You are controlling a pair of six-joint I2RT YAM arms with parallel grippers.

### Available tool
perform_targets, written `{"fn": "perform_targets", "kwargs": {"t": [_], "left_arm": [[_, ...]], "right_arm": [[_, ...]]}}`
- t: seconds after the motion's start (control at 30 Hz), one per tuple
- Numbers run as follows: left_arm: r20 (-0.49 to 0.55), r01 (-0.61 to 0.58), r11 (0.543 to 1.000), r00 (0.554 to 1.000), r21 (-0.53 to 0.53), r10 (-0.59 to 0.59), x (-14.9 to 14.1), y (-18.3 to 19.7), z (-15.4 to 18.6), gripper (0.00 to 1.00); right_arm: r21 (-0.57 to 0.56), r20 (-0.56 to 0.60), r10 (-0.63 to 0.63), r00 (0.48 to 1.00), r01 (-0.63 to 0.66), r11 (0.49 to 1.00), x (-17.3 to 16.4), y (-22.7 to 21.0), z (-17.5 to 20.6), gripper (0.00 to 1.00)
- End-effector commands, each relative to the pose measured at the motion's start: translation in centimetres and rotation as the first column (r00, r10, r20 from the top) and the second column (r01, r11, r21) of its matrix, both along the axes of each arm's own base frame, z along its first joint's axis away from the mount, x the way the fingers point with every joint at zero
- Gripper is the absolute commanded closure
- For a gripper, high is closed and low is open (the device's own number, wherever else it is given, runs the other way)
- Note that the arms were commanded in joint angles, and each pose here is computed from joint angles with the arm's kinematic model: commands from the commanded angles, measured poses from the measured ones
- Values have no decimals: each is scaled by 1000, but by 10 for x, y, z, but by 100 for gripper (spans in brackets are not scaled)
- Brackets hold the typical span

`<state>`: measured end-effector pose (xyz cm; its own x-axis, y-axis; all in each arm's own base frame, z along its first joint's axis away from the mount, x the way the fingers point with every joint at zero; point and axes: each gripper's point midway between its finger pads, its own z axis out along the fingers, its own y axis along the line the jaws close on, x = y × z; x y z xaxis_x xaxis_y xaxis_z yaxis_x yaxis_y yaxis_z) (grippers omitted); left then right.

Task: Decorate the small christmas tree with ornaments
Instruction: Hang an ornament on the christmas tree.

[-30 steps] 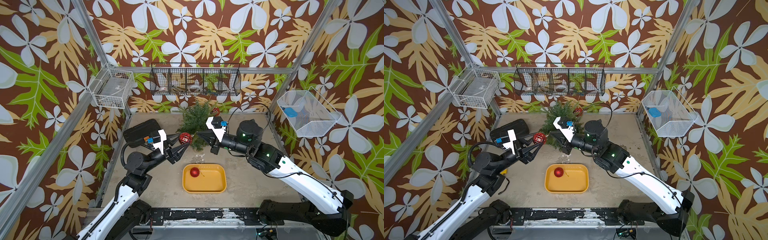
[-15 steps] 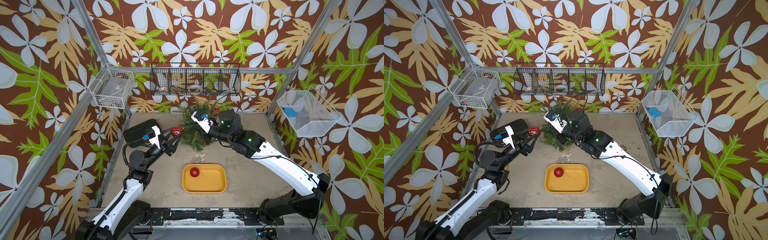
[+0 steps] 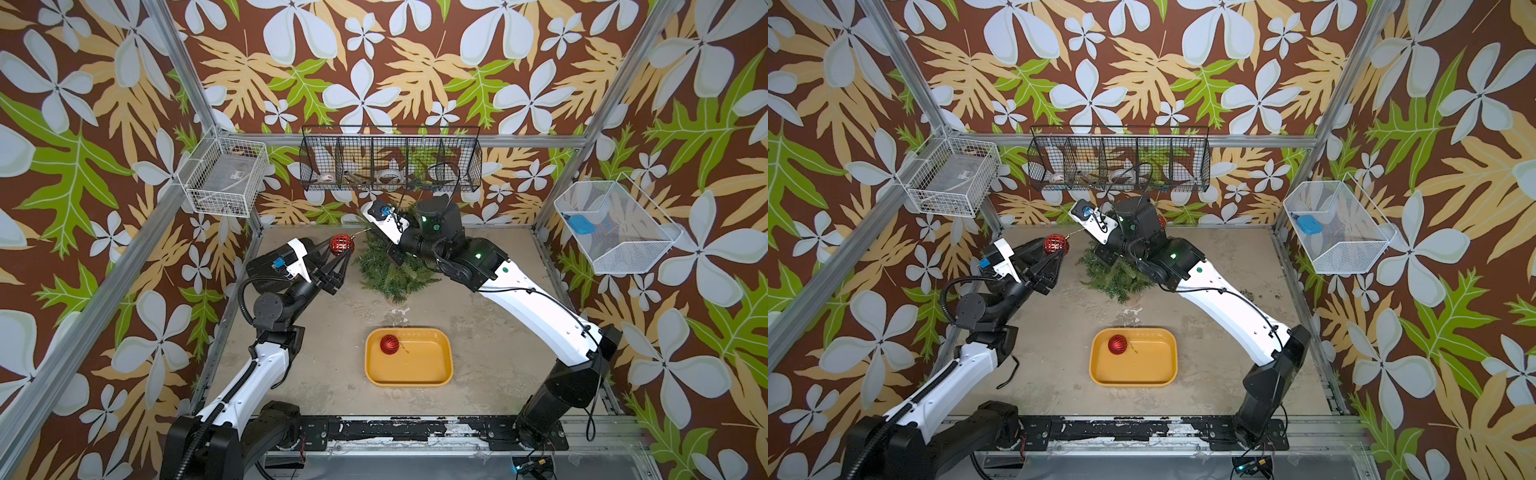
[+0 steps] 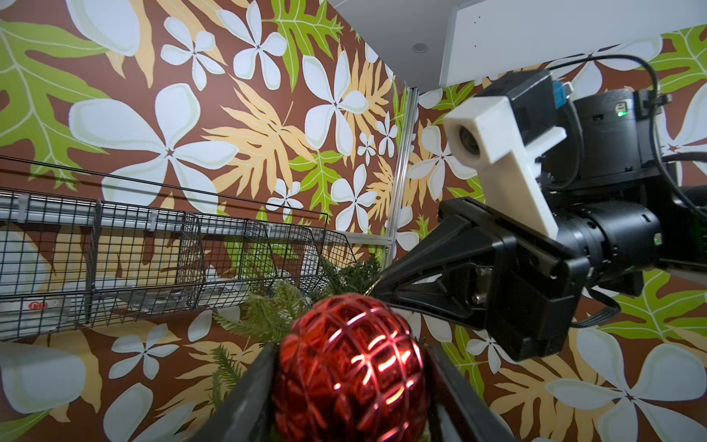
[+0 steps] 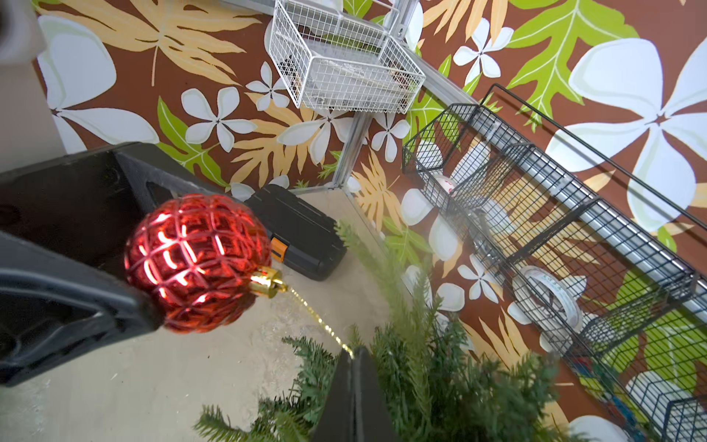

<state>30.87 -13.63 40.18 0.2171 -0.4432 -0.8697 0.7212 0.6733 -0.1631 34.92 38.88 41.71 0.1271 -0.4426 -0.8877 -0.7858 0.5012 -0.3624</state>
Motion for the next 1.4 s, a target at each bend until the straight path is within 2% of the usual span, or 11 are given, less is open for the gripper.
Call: {"fn": "perform_targets", "kwargs": {"t": [0.0,0.17,0.53,1.0,1.37], "left_arm": [[89,-2,1000,996,-27,4,-5,6,18,76],[110,-16,1000,994,-25,19,3,13,15,77],[120,-44,999,992,-24,46,14,17,16,78],[84,-78,997,993,-28,80,24,24,8,79],[63,-54,997,996,-52,58,32,31,-3,82]], "right_arm": [[-18,22,9,1000,-8,1000,5,6,3,100],[-42,47,6,999,-4,999,17,15,6,100],[-73,44,31,999,-27,997,20,28,0,100],[-115,88,-21,996,31,993,29,33,-2,100],[-128,90,-26,996,38,991,33,36,-5,100]]}}
